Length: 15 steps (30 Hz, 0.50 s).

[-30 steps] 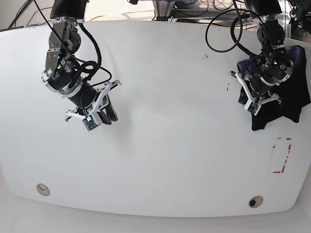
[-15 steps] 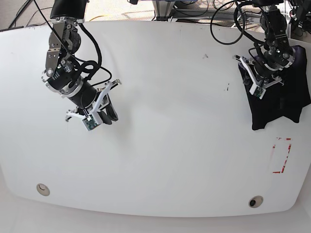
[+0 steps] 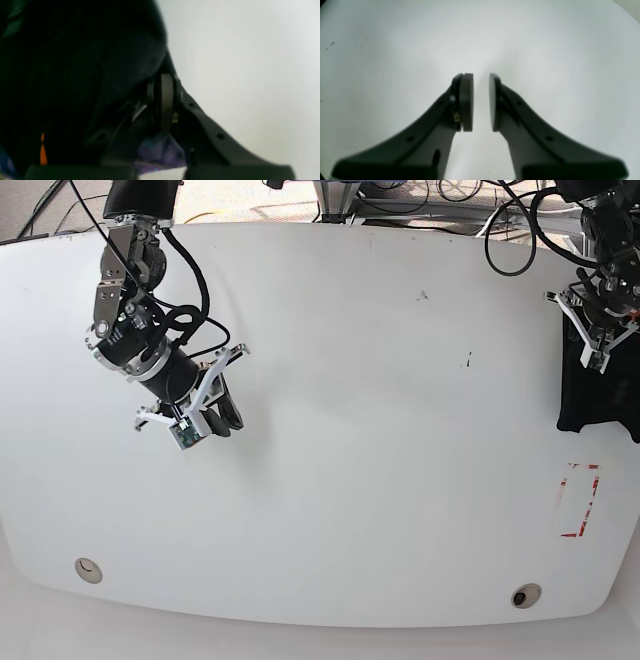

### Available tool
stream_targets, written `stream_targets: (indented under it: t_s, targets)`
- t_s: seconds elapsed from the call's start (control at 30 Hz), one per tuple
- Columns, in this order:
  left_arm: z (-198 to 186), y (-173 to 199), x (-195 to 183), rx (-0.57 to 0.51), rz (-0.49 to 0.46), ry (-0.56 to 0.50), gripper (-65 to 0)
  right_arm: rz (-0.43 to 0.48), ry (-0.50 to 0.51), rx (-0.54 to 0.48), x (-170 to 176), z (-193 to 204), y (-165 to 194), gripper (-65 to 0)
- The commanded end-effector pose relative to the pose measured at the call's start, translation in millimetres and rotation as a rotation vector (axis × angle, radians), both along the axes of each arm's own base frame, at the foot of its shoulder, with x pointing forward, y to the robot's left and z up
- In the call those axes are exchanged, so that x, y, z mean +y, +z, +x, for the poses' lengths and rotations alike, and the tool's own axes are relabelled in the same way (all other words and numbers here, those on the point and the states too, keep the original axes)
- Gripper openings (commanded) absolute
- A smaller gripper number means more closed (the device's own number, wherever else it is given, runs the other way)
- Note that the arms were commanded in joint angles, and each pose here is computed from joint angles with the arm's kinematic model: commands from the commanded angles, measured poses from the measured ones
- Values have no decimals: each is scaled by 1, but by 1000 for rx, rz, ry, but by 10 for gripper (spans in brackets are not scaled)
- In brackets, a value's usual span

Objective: Layout the t-shirt on the table in an organized manner, then fold the t-shirt properly
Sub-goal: 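Slide the folded shirt with the left gripper to the table edge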

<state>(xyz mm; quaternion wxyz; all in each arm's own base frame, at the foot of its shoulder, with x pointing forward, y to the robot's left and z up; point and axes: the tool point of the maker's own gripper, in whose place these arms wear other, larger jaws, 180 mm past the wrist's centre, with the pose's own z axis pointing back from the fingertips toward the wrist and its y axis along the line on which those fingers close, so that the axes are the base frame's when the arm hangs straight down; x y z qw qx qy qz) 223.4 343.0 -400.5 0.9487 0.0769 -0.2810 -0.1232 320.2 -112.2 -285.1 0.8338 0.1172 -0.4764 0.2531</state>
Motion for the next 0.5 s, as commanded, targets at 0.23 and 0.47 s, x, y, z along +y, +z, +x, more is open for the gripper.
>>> stream_targets:
  t_s: [0.23, 0.47]
  targets:
    - [24, 35, -18, -124, 26, -50, -633, 15, 6, -60, 1, 6, 18, -547]
    - [50, 59, -73, -242, -16, -134, -633, 7, 11, -87, 2, 7, 26, -549]
